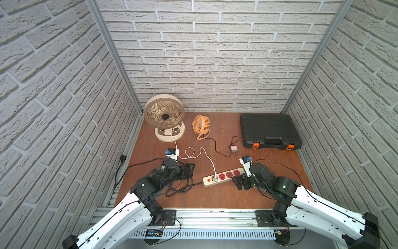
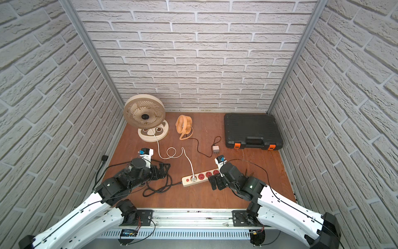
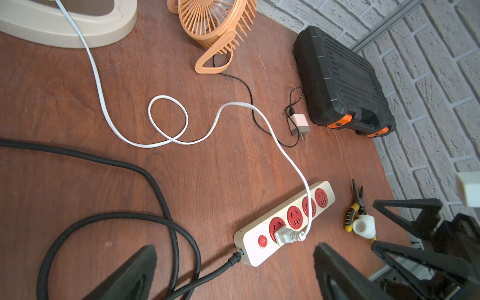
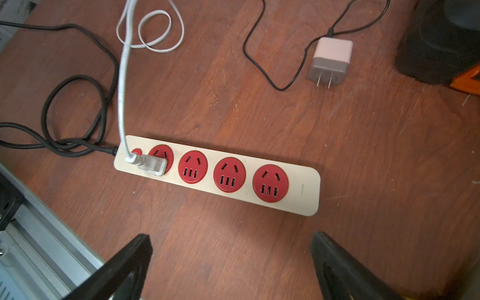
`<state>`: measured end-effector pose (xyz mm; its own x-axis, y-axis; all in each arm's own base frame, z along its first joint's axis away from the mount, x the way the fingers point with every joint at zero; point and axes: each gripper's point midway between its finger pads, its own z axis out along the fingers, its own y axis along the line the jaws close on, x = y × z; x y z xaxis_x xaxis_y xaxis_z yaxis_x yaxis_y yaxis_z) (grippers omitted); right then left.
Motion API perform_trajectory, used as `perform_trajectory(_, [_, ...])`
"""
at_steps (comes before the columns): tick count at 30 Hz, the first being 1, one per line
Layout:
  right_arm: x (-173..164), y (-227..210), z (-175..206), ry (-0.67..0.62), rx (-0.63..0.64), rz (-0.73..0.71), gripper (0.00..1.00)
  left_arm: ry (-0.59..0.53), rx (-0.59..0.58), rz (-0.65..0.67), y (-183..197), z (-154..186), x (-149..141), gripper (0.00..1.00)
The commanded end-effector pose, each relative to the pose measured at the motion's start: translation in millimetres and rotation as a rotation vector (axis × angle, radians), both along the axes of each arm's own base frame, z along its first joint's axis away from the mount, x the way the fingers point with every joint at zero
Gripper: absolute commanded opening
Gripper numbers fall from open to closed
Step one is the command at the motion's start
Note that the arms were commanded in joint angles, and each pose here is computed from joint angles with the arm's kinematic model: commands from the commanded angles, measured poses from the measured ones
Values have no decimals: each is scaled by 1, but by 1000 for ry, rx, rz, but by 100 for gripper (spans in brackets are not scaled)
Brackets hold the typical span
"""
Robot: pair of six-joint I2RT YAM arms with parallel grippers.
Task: Plug the desk fan into the power strip
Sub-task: Pick up the plug from the center of the board.
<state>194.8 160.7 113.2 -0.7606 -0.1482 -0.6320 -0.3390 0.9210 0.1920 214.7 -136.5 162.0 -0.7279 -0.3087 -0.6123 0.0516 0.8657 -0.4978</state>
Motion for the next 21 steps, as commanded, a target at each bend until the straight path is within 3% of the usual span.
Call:
perform_trajectory(1, [18,13,16,-14,80,-9,100,-18,-48,74,0,-1,14,98])
perform_trajectory(6, [40,8,2,75,70,-81,100,13,-82,134,4,-12,21,98])
perform_trajectory(10, [57,2,-7,137,57,-158,100,32,-42,137,10,-25,24,98])
perform_trajectory(16, [81,-12,-18,231,-43,-238,100,-91,60,69,22,-12,27,98])
perform_trajectory(21, [100,-21,-28,242,-180,-240,100,-158,45,14,18,-1,23,98])
